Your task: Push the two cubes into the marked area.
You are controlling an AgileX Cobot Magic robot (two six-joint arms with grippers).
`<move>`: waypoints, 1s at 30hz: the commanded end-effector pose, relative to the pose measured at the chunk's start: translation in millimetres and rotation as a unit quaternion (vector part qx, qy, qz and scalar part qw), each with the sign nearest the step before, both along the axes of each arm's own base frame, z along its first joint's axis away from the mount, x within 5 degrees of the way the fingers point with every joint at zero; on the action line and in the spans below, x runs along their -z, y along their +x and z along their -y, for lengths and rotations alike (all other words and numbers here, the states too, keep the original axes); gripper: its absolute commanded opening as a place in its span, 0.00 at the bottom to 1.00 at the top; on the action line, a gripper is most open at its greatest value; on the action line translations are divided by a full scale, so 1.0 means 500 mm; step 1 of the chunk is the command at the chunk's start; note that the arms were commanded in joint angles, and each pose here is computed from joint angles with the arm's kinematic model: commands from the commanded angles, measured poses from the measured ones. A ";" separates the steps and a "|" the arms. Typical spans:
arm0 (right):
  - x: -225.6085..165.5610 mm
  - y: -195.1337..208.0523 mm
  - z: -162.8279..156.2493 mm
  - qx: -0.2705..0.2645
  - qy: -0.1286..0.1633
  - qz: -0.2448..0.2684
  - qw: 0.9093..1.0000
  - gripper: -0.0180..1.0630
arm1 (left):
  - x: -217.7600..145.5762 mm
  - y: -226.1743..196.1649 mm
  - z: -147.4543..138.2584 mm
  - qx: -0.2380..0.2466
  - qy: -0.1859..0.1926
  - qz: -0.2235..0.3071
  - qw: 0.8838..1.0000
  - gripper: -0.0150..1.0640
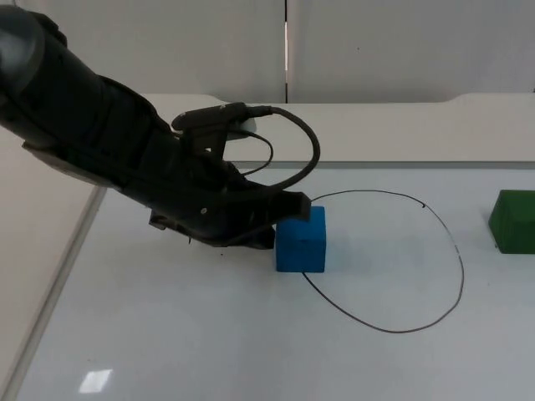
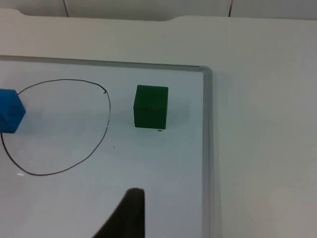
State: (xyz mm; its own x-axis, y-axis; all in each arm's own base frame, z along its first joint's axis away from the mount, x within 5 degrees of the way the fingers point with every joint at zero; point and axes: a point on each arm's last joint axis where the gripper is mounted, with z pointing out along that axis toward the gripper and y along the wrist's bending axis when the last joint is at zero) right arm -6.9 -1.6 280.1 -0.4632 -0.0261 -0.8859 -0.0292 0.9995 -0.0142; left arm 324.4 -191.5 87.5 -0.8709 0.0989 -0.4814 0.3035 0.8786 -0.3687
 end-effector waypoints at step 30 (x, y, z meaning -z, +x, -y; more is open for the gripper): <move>-0.001 -0.001 0.000 0.000 -0.007 0.004 1.000 0.99 | -0.003 -0.023 0.044 0.019 -0.013 -0.004 1.000 0.01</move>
